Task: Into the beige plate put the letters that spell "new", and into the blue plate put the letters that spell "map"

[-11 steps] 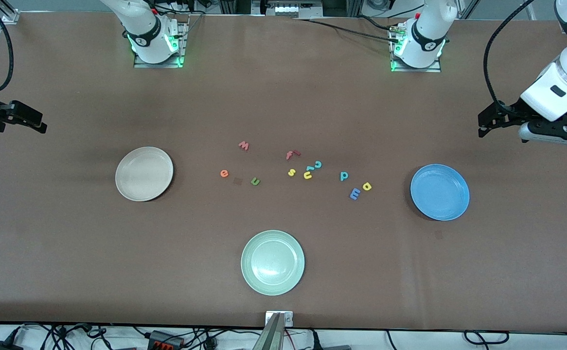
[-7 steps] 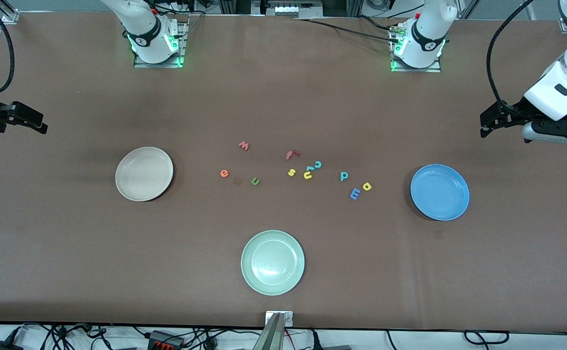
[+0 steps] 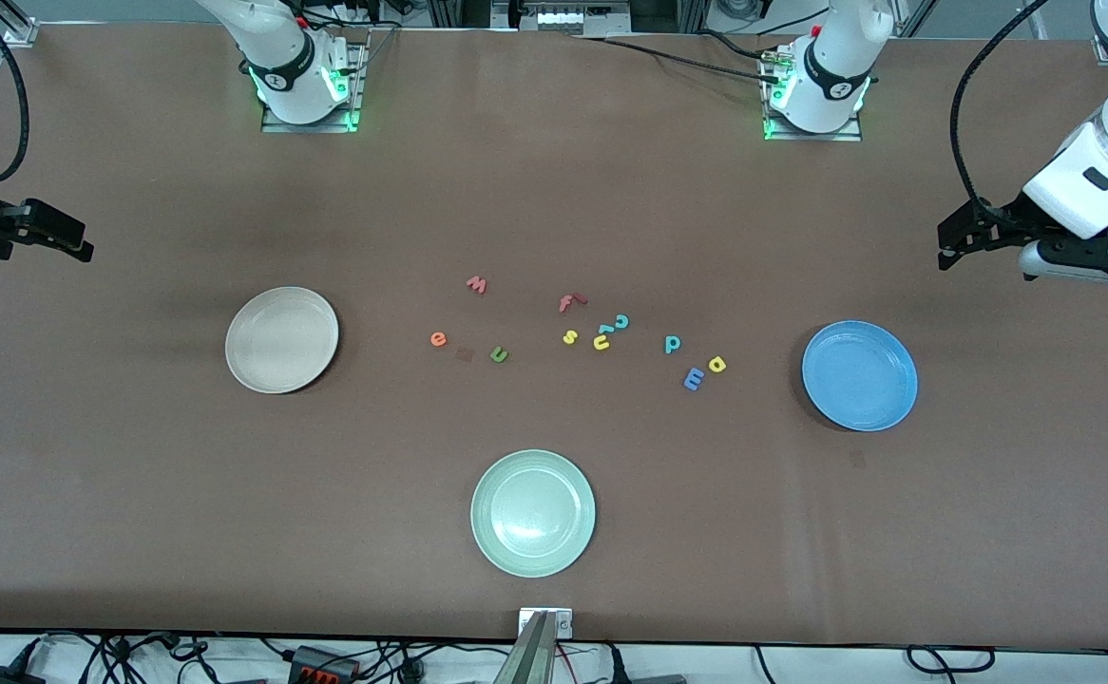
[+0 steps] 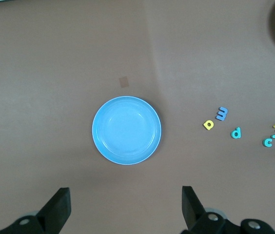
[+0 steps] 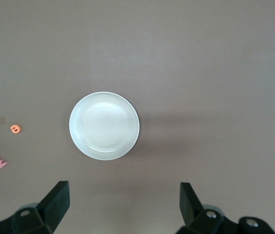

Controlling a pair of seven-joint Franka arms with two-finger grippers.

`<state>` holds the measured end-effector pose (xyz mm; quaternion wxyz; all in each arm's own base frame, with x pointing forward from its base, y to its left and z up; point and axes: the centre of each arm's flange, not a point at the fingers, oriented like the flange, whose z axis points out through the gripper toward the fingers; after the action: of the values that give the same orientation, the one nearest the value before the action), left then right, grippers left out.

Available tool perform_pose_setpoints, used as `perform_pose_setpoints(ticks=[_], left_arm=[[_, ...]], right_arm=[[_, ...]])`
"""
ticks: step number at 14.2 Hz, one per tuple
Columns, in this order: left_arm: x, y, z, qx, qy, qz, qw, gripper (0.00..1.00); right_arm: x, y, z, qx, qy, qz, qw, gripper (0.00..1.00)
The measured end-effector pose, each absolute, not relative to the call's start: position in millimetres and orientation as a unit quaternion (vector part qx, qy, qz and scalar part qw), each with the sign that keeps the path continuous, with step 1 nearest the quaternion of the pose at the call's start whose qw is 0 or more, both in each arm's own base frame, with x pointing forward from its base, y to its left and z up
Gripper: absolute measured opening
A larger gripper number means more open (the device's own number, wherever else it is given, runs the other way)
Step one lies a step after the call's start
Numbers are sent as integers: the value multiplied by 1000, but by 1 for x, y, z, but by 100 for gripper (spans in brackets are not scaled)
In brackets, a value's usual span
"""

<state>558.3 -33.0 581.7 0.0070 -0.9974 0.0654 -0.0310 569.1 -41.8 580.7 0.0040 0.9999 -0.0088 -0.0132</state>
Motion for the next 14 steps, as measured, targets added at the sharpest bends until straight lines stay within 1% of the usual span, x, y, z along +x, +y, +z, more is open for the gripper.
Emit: perform_pose_setpoints(ticks=[3, 6, 9, 11, 14], left_arm=[[558, -33, 582, -997, 65, -30, 7, 100], [558, -33, 582, -997, 65, -30, 7, 100], [558, -33, 580, -997, 65, -28, 7, 100], [557, -34, 570, -998, 67, 0, 7, 100], [558, -52, 545, -996, 81, 45, 3, 100]], right_arm=[[569, -42, 578, 1000, -9, -18, 4, 100], [575, -32, 556, 999, 0, -42, 4, 100], [589, -4, 501, 996, 23, -88, 5, 100], [600, 34, 456, 992, 54, -118, 9, 100], [605, 112, 407, 986, 101, -133, 17, 100]])
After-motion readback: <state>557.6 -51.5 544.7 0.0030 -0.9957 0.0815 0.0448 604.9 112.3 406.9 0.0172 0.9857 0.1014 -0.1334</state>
